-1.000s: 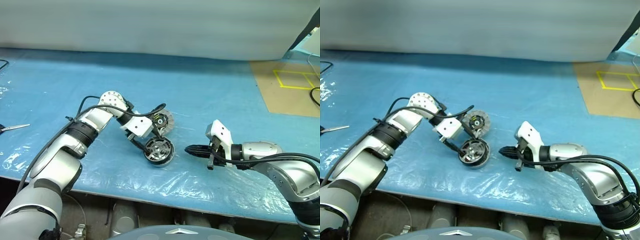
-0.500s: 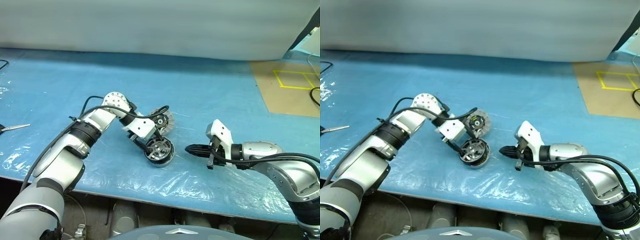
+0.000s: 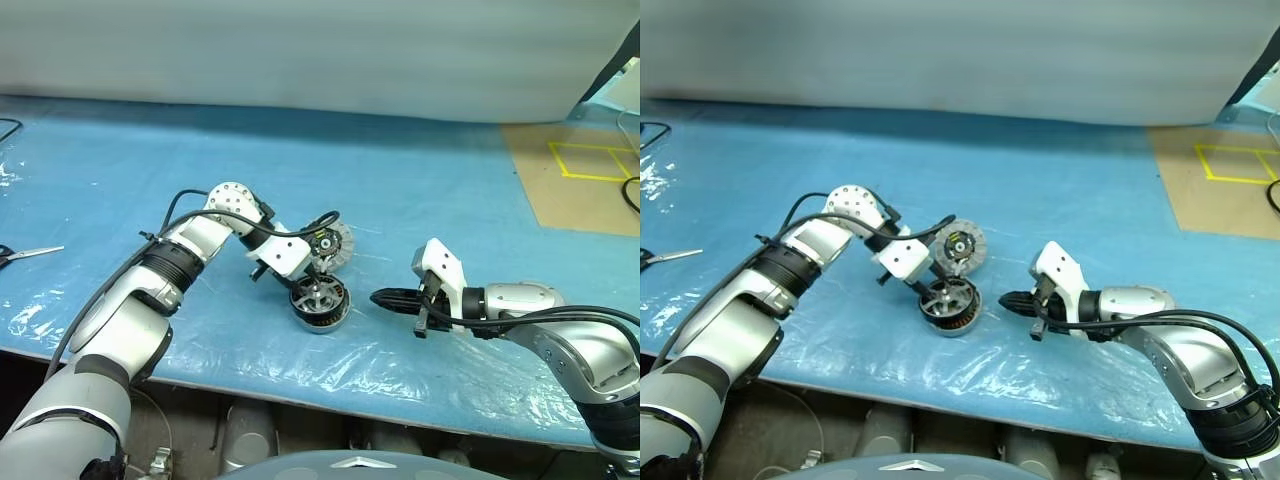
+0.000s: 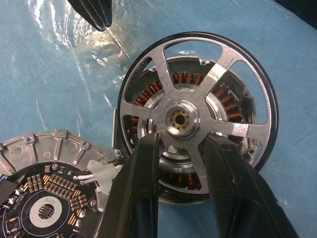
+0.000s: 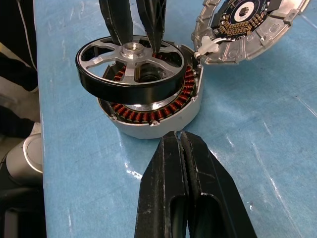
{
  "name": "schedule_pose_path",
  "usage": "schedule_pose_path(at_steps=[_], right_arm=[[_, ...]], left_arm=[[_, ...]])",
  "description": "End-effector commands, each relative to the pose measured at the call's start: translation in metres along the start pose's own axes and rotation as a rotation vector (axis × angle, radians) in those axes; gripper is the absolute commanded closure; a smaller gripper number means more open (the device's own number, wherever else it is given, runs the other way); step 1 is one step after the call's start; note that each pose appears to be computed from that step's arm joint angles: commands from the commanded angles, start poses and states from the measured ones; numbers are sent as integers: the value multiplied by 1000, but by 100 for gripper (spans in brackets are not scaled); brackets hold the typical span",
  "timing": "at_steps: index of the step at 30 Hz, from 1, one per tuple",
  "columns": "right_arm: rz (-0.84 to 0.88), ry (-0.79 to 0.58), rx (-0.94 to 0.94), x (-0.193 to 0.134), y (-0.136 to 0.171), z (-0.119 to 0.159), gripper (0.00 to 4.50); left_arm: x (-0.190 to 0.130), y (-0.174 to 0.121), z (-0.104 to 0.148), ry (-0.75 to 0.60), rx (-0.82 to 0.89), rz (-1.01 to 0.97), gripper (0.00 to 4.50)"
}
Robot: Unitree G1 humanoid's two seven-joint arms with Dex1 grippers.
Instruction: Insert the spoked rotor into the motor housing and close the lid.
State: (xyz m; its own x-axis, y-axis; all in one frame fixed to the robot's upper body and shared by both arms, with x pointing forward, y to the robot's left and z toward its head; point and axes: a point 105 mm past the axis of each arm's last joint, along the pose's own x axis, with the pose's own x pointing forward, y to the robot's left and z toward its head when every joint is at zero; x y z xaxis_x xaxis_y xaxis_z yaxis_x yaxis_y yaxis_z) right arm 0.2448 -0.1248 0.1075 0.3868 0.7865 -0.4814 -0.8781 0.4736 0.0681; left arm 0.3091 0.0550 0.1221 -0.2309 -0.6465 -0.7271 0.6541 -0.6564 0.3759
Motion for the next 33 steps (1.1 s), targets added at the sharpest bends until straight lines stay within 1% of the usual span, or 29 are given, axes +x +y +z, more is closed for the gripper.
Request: schedule_pose_path(at_steps=[1,7,14,19,24,33], right_arm=[[-6,-25,-27,-2,0,6,450],[4,-26,-30,1,1,6,450],[17,-26,-29,3,5,7,450],[18,-25,-30,2,5,8,450],[15,-25,-32,2,3,10,450],[8,-21,-33,1,2,10,450]], left_arm=[[-14,1,1,31,25,24,353],[-22,5,5,30,57,55,353],[-22,14,20,-38,87,119,353],[-17,7,15,-19,83,93,353],[-13,6,6,18,82,99,353],[-16,5,3,34,74,98,353]])
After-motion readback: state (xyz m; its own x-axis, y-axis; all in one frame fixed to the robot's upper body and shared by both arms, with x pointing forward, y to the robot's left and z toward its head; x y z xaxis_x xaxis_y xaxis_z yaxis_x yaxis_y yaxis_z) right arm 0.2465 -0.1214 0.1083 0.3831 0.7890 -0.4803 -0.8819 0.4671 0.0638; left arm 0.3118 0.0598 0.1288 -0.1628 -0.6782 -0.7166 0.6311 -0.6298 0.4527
